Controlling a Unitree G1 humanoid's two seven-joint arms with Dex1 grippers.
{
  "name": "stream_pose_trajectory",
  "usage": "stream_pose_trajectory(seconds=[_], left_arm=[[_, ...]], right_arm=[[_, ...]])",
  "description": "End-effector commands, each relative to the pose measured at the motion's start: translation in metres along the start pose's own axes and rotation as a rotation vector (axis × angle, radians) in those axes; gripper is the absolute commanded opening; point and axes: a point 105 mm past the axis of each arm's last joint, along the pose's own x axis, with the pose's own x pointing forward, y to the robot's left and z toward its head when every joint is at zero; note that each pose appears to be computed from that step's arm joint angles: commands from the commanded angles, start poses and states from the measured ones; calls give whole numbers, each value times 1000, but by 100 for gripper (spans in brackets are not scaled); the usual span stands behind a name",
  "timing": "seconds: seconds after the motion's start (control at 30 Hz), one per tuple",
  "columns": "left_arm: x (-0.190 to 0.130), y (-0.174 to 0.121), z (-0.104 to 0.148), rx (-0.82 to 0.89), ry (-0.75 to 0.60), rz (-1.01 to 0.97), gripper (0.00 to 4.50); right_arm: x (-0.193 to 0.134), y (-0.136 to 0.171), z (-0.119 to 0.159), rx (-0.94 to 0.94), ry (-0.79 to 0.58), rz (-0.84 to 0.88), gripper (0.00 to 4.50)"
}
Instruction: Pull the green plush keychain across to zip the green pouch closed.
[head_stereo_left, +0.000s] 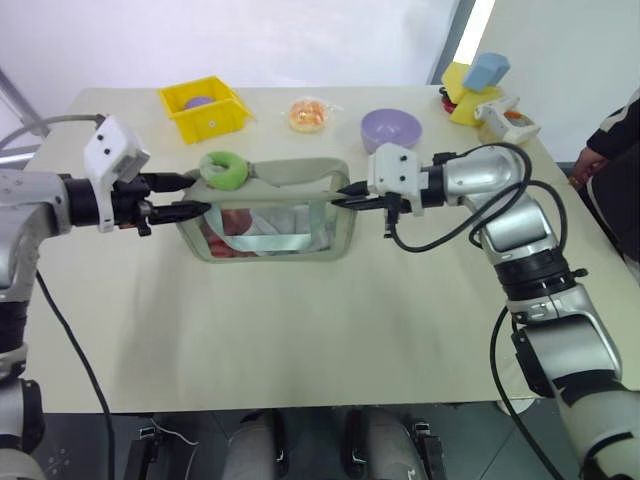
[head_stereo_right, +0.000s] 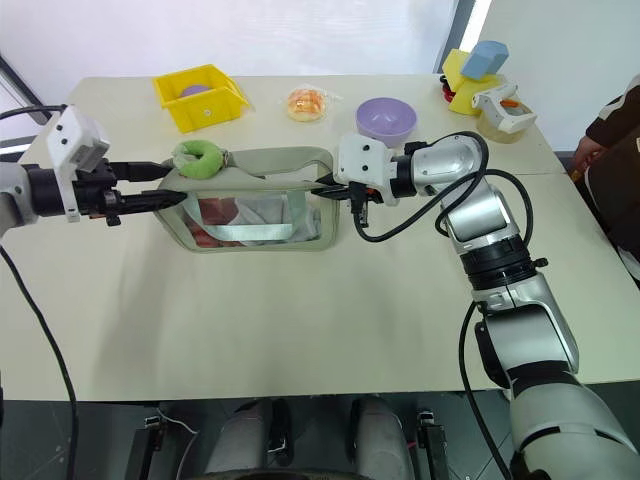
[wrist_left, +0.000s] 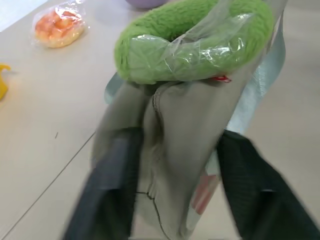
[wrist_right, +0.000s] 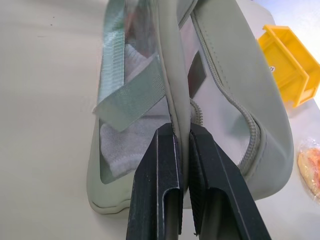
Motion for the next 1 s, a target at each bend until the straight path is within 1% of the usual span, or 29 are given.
stream_pose_trajectory(seconds=[0.03,0.07,0.13,0.27,0.37,0.47,0.57,0.67,0.73,0.83,0.87,0.93,1.0], left_arm=[[-1,4,2,36,12,12,59],[0,5,3,35,10,13,16],[0,4,4,43,8,-1,16],[-1,4,3,50,10,-12,9],[0,3,2,52,9,-15,9],[1,1,2,52,3,-27,9],[1,1,2,53,0,-26,9],[1,1,3,60,0,-19,9],[1,1,4,63,-1,-16,9],[2,2,5,67,-5,-13,9],[2,1,5,69,-4,-14,9],[4,-1,6,70,-6,-17,9],[4,-1,7,72,-8,-19,9]], right_arm=[[-4,-5,13,-32,-24,-20,0],[-4,-6,13,-29,-24,-21,0],[-6,-6,14,-19,-20,-22,0],[-15,-14,19,11,-11,-21,153],[-24,-25,29,8,-5,-30,310],[-32,-40,50,38,-52,-32,310],[-33,-57,78,127,-171,-55,310],[-28,-69,87,129,-201,-88,310],[-22,-65,85,123,-196,-68,310],[-18,-44,77,135,-165,26,310],[-18,-36,72,138,-138,57,310],[-19,-16,52,114,-48,124,310],[-20,-6,38,100,5,147,310]])
